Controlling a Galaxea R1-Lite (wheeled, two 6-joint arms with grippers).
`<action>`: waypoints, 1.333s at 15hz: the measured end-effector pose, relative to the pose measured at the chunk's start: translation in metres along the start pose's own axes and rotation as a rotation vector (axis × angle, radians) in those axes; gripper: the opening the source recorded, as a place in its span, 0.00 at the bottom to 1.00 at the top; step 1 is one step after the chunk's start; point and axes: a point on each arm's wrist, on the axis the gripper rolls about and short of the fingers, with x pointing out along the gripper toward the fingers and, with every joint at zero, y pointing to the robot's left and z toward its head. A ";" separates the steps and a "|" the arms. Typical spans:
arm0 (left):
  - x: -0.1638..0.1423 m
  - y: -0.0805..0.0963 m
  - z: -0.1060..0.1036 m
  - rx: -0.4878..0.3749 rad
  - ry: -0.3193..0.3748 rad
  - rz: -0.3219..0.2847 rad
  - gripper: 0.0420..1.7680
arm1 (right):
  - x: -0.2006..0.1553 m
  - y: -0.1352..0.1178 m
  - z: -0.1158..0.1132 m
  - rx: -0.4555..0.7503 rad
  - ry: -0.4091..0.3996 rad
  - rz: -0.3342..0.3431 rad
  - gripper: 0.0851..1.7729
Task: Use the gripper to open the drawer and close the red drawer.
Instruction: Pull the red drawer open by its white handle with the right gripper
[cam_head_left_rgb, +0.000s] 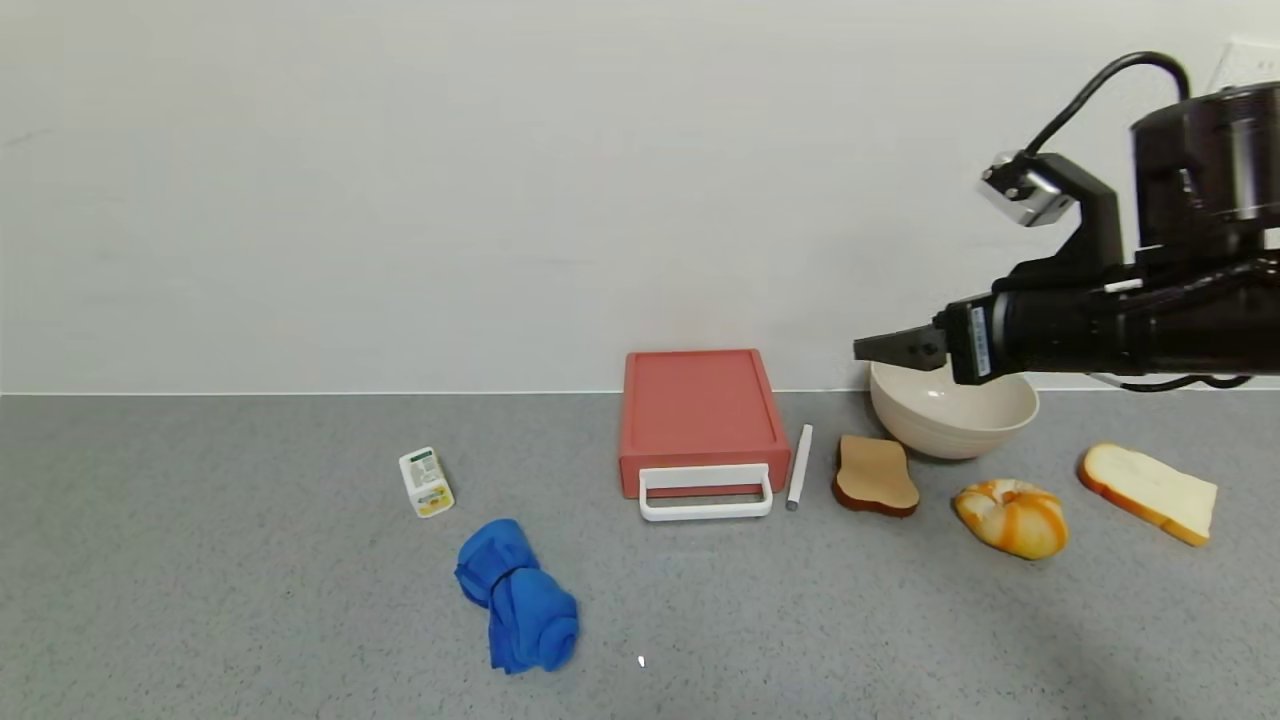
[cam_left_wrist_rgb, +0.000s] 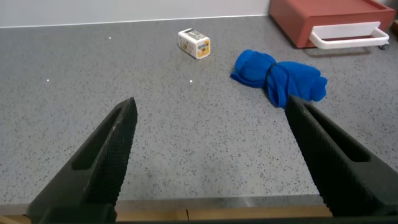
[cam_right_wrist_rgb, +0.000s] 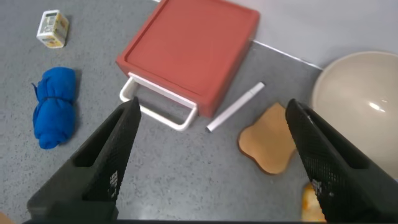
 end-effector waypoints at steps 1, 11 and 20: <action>0.000 0.000 0.000 0.001 0.000 0.000 0.97 | 0.012 0.003 -0.001 -0.004 0.015 0.015 0.96; 0.000 0.000 0.000 0.004 0.000 -0.001 0.97 | 0.062 0.047 -0.007 -0.018 0.266 0.132 0.96; 0.000 0.000 0.000 0.006 0.000 -0.001 0.97 | 0.105 0.089 -0.019 -0.063 0.433 0.162 0.96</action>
